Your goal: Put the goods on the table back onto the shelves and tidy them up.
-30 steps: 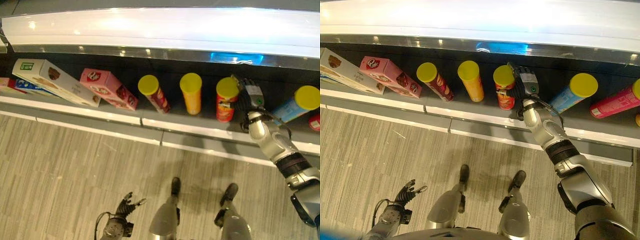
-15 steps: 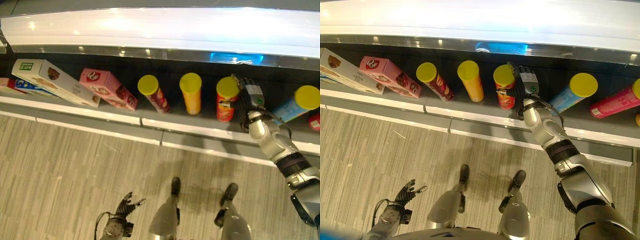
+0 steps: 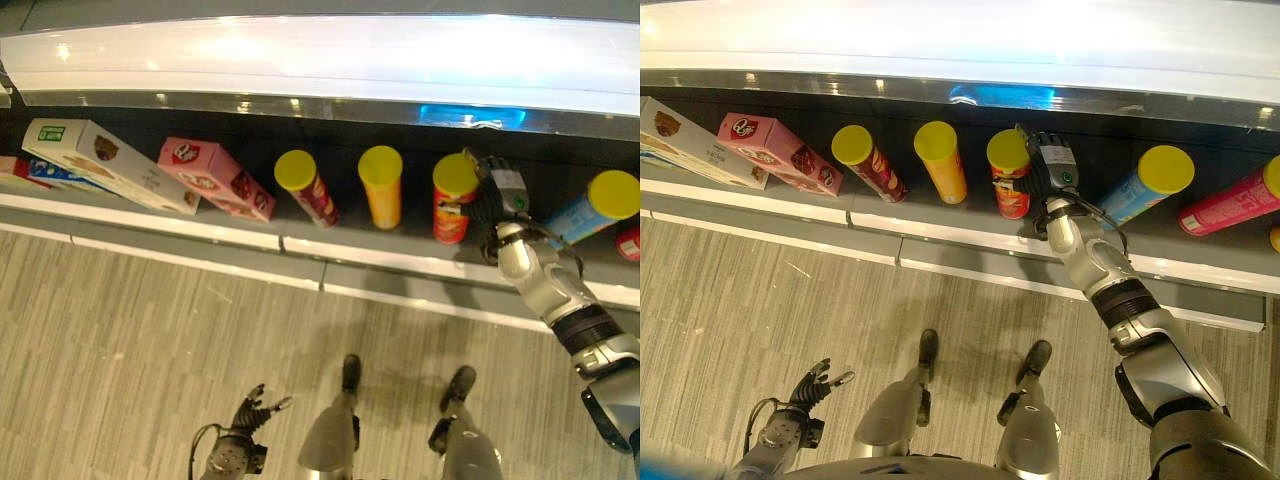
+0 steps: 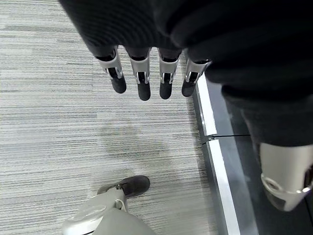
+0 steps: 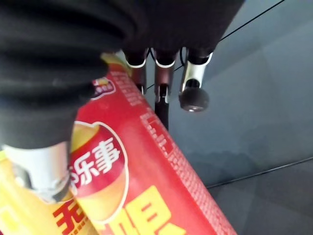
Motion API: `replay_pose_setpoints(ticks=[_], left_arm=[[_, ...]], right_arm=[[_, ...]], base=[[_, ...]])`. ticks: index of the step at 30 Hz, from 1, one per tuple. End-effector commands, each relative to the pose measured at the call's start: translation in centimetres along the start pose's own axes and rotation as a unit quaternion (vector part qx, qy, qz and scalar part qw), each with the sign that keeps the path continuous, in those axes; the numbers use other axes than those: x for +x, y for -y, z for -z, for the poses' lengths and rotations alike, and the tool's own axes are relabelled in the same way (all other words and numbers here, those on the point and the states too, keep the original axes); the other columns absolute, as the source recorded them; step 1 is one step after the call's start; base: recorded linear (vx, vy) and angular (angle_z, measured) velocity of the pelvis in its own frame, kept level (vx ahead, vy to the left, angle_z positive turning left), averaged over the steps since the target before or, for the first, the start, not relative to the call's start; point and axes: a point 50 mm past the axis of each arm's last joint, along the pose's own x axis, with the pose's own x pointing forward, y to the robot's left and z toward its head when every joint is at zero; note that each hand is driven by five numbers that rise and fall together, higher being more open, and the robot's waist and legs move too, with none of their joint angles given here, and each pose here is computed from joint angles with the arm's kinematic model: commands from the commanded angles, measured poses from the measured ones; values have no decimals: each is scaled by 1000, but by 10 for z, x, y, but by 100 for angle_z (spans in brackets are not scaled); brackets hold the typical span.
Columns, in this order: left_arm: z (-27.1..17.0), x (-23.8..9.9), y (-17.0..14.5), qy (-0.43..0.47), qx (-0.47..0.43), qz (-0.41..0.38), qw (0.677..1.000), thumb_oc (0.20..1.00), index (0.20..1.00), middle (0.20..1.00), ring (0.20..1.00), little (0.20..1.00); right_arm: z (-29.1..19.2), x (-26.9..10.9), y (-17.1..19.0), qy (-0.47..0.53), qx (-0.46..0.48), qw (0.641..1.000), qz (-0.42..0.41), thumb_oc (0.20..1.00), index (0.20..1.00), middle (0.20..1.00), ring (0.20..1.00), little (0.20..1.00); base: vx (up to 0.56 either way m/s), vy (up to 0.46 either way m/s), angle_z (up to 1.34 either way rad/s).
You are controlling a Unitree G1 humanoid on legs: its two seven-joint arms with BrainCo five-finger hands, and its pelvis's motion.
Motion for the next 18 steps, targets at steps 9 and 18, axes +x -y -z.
replay_pose_setpoints(ticks=[9,18], left_arm=[[-1,4,-12,-3,46,-8,999,1000,1000,1000,1000,1000],[-2,4,-12,-1,46,-11,999,1000,1000,1000,1000,1000]], right_arm=[[-14,16,24,38,1,997,61,200,200,200,200,200],[-12,15,24,38,-1,997,62,200,200,200,200,200]], base=[[0,0,0],[0,0,0]])
